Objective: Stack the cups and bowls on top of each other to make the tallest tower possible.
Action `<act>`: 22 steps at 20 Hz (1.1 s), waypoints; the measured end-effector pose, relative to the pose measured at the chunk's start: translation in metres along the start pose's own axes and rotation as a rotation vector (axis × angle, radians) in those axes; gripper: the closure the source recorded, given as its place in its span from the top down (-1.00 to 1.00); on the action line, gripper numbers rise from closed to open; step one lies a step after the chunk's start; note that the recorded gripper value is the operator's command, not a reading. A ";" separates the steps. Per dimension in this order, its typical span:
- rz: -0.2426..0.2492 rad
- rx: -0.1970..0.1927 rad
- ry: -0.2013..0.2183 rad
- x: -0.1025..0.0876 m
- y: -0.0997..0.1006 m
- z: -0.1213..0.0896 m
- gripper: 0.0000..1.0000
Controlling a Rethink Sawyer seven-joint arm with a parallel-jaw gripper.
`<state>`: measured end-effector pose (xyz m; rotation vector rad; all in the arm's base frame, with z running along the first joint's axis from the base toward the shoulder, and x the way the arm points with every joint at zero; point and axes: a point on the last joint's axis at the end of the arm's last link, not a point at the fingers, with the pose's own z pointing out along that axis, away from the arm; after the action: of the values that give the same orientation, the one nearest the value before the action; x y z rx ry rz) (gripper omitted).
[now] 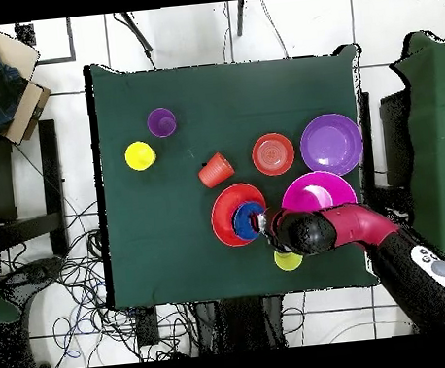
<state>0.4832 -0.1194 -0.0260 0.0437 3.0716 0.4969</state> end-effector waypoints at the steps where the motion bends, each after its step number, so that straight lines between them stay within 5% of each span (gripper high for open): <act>1: -0.002 0.001 -0.002 -0.001 0.000 -0.001 1.00; 22: -0.061 0.113 -0.062 -0.038 -0.010 -0.056 1.00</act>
<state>0.5186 -0.1481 0.0251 -0.0306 3.0261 0.3130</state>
